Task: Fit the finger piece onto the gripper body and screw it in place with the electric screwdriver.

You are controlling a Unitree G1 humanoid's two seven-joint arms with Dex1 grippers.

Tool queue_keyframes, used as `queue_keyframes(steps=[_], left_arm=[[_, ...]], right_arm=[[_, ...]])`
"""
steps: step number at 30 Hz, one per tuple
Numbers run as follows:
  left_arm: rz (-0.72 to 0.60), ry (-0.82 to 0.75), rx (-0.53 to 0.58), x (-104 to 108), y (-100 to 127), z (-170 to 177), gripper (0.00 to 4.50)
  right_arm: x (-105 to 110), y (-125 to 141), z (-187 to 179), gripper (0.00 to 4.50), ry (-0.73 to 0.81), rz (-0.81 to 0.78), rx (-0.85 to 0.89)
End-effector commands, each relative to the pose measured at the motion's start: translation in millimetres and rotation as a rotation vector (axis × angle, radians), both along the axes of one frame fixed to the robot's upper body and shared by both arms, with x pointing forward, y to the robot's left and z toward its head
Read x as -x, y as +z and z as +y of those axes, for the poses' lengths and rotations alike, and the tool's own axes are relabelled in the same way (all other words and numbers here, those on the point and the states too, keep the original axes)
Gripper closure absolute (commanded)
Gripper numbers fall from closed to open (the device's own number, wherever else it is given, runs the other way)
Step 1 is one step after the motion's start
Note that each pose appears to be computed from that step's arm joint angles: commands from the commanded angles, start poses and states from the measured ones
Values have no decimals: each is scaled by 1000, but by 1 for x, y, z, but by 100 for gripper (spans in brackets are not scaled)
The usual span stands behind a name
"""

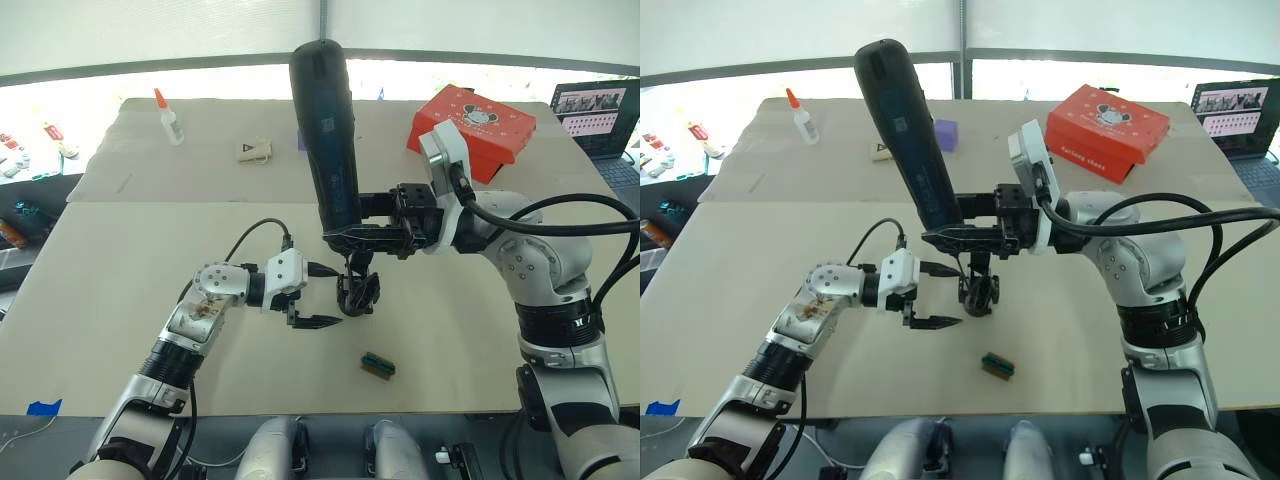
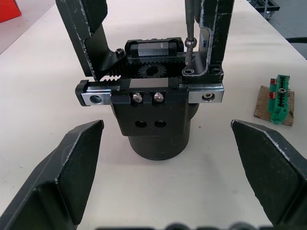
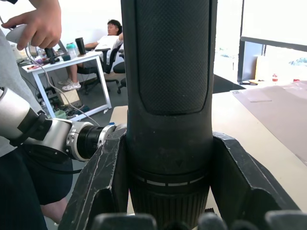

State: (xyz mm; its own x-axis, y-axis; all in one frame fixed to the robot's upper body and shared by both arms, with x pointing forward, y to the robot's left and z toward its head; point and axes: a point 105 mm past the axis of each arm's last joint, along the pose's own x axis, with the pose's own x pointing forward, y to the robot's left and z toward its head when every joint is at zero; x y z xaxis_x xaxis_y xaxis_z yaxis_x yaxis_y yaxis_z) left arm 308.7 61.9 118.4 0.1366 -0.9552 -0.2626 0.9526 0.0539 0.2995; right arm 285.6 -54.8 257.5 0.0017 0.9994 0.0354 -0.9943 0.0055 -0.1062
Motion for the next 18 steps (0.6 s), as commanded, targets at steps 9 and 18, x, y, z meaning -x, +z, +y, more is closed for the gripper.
queue_keyframes(steps=[9,18], left_arm=[[-39,-25,13,2,9,-6,0],[-42,-26,15,2,9,-6,0]], right_arm=[[8,16,-1,256,19,-88,-36],[7,14,-2,256,18,-89,-33]])
